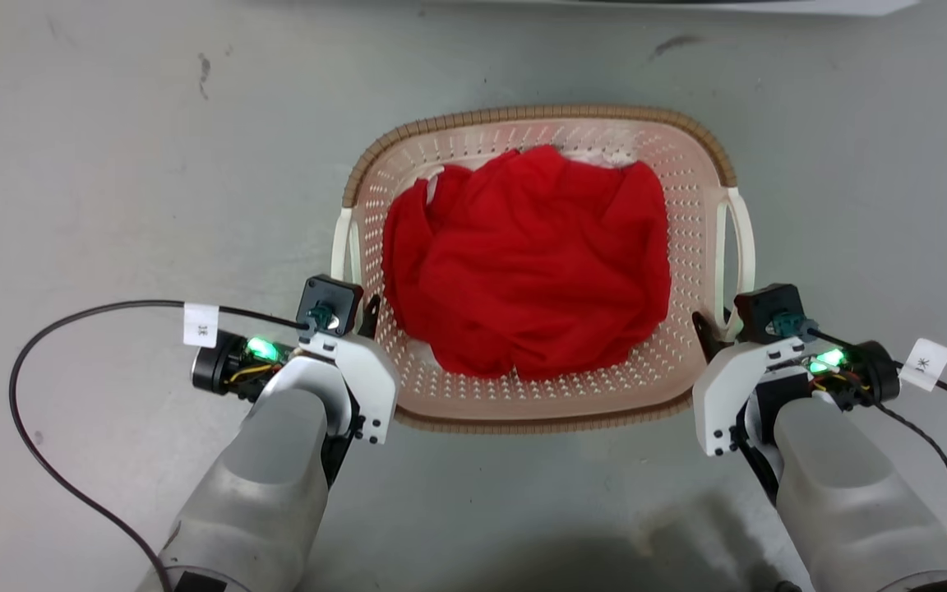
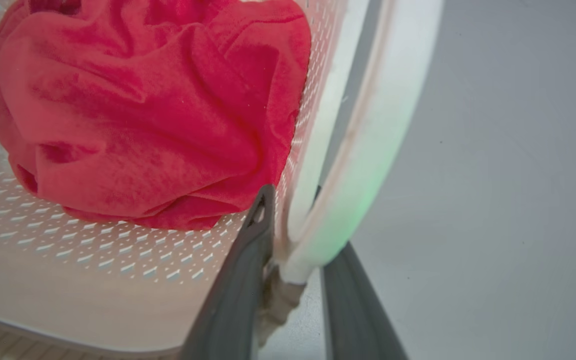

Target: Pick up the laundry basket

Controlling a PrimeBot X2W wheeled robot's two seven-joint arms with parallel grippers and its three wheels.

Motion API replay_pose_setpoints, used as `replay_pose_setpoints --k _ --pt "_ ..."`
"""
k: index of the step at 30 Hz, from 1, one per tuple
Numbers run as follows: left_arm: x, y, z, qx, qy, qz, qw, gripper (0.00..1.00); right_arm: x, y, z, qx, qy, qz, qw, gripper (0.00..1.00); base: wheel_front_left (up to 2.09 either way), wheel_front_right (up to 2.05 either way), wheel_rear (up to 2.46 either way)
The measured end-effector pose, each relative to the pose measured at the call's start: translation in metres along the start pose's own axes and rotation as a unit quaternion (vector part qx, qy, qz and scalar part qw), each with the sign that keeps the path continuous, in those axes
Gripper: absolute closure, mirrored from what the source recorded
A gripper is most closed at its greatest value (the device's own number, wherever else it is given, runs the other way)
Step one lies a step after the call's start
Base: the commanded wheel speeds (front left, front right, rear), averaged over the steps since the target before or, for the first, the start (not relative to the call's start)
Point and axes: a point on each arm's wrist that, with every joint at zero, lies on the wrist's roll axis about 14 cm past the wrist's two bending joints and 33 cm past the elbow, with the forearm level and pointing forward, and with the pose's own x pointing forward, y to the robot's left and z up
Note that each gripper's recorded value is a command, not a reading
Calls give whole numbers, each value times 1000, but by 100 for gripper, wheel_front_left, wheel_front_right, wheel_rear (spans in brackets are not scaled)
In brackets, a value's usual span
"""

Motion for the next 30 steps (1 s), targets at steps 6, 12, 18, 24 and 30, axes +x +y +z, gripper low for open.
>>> replay_pose_setpoints --k 6,12,18,24,30 --pt "-19 0 8 -9 -11 10 1000 100 -16 3 11 -5 -8 0 1000 100 0 0 0" --pt "-47 -4 4 -17 -10 15 1000 100 -41 10 13 -8 -6 1 1000 100 0 0 0" --pt "-77 -12 2 -10 -8 15 1000 100 -69 20 15 -14 -12 4 1000 100 0 0 0" --pt "-105 -17 2 -24 -18 24 999 100 -98 29 17 -19 -26 5 999 100 0 0 0" --pt "-132 -26 -5 -23 -18 25 999 100 -124 39 9 -28 -28 5 999 100 0 0 0"
